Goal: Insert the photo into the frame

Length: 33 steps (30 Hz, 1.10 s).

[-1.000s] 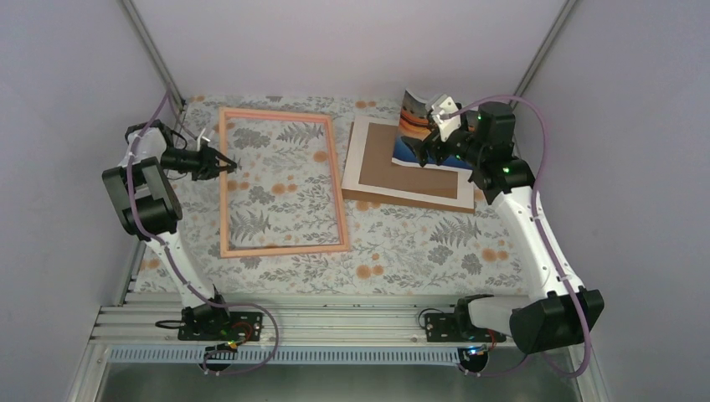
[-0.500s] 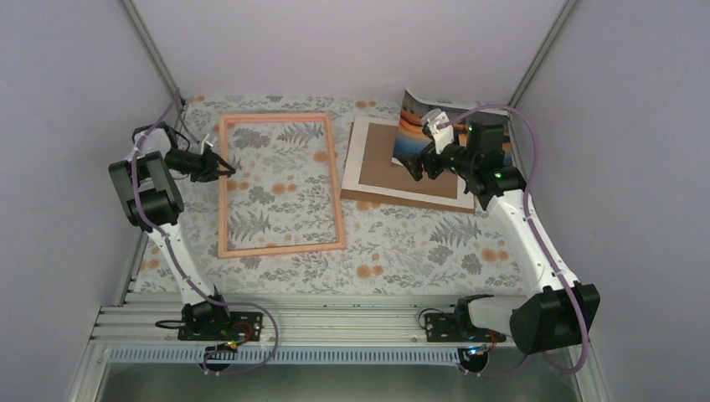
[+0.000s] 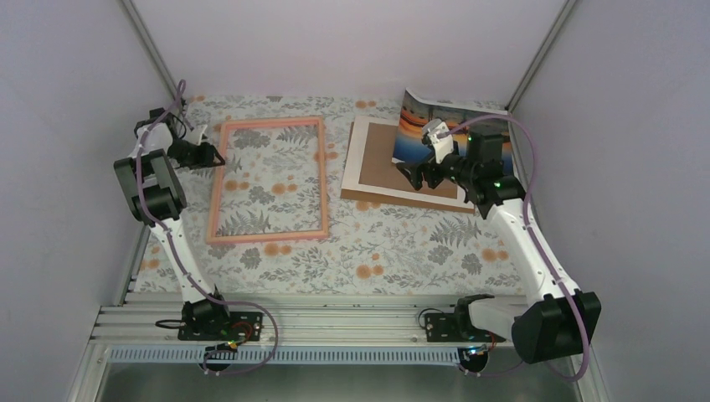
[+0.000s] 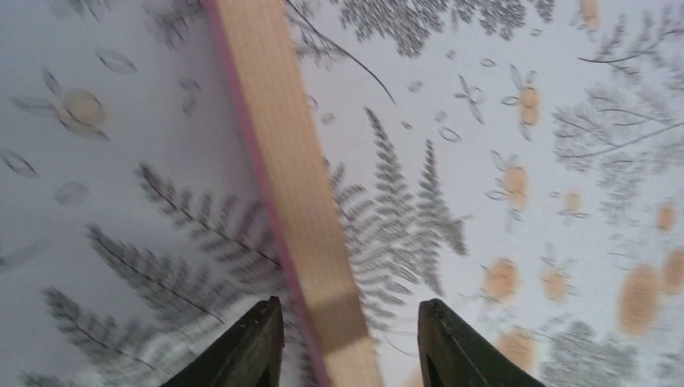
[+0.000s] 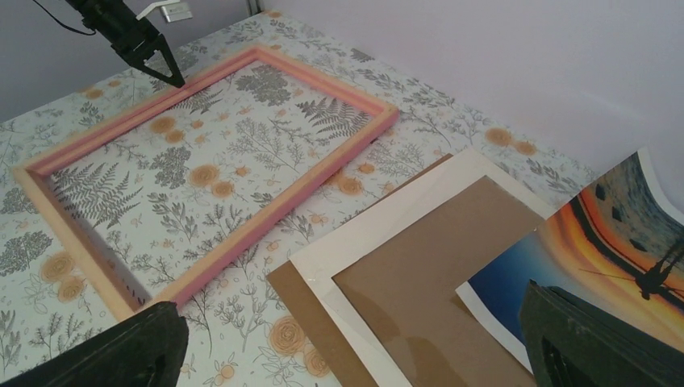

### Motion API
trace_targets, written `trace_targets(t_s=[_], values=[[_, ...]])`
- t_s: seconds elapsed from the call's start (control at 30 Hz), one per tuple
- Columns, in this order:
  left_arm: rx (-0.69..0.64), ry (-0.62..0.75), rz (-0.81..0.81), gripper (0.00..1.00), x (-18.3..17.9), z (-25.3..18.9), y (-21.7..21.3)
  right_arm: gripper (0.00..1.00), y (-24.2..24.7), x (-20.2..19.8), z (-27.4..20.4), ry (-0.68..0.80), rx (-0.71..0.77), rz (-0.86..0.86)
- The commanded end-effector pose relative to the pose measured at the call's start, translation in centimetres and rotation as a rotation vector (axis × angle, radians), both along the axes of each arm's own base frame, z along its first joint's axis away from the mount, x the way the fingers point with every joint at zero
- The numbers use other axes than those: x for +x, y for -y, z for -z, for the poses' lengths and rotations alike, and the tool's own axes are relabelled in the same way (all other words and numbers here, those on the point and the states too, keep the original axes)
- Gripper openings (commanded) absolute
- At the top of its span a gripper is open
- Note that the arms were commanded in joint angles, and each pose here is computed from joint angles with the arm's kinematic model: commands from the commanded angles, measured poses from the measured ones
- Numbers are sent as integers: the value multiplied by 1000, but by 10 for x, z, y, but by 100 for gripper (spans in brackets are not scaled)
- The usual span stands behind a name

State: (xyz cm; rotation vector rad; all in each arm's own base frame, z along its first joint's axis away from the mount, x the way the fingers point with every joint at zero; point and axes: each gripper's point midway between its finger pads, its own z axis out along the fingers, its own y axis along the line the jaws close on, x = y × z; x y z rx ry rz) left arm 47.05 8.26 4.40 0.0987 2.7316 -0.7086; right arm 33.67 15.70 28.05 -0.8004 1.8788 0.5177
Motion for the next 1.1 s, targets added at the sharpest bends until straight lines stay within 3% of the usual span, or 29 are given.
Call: trace_targets(t_s=[0.0,0.37,0.6,0.97,1.07], values=[[164,134,24,45,28,-4,-11,100,-3,-9,-6,18,31,-13],[242,139,52,46,32,12,23,100,10,-12,3,13,12,40],[236,126,86,46,13,24,54,100,25,-5,19,-33,-5,92],[231,197,152,47,-8,4,90,100,40,2,26,-65,26,134],[293,302,134,68,-6,-29,83,100,45,4,10,-38,46,146]])
